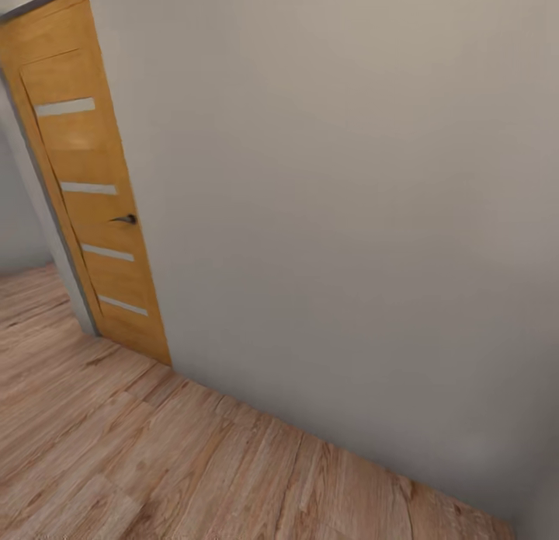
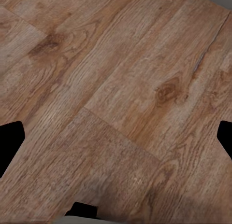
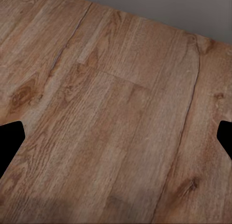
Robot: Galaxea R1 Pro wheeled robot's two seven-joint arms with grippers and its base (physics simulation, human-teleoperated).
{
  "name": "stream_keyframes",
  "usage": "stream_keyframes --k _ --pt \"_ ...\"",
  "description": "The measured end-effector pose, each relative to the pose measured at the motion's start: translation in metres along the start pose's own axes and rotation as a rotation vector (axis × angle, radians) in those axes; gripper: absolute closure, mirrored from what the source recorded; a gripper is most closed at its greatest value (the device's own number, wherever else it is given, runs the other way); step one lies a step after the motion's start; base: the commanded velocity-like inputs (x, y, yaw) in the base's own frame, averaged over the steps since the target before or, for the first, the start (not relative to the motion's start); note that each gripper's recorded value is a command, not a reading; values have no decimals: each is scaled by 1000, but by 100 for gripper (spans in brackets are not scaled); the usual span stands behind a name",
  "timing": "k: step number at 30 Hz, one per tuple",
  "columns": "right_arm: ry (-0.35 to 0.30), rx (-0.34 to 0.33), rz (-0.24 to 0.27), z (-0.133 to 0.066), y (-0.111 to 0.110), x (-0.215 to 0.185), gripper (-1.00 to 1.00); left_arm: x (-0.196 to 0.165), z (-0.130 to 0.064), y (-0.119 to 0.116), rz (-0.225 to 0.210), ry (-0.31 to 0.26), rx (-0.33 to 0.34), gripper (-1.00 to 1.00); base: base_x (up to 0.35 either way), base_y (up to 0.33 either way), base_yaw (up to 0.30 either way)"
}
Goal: Move the two storage containers from the living room to the garage. In the garage, place one container on the floor and stack the other container on top of it (either order is fine).
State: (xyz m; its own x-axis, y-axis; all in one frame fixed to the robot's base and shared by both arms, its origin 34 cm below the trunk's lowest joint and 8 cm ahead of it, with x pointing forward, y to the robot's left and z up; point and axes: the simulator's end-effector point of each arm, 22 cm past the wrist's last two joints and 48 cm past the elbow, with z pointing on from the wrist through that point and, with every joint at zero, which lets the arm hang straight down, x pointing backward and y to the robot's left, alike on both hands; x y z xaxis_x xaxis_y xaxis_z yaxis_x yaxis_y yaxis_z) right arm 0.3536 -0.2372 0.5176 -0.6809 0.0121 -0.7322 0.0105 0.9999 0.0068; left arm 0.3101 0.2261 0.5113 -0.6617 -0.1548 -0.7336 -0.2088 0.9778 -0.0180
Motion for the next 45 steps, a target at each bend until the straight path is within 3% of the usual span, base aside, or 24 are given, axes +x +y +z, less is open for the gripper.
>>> stream_keyframes --k 8,45 --pt "0 2 1 0 0 0 -100 0 0 2 2 0 0 -100 86 16 299" --pt "2 2 1 0 -1 0 -100 0 0 3 4 1 -2 -100 303 119 299"
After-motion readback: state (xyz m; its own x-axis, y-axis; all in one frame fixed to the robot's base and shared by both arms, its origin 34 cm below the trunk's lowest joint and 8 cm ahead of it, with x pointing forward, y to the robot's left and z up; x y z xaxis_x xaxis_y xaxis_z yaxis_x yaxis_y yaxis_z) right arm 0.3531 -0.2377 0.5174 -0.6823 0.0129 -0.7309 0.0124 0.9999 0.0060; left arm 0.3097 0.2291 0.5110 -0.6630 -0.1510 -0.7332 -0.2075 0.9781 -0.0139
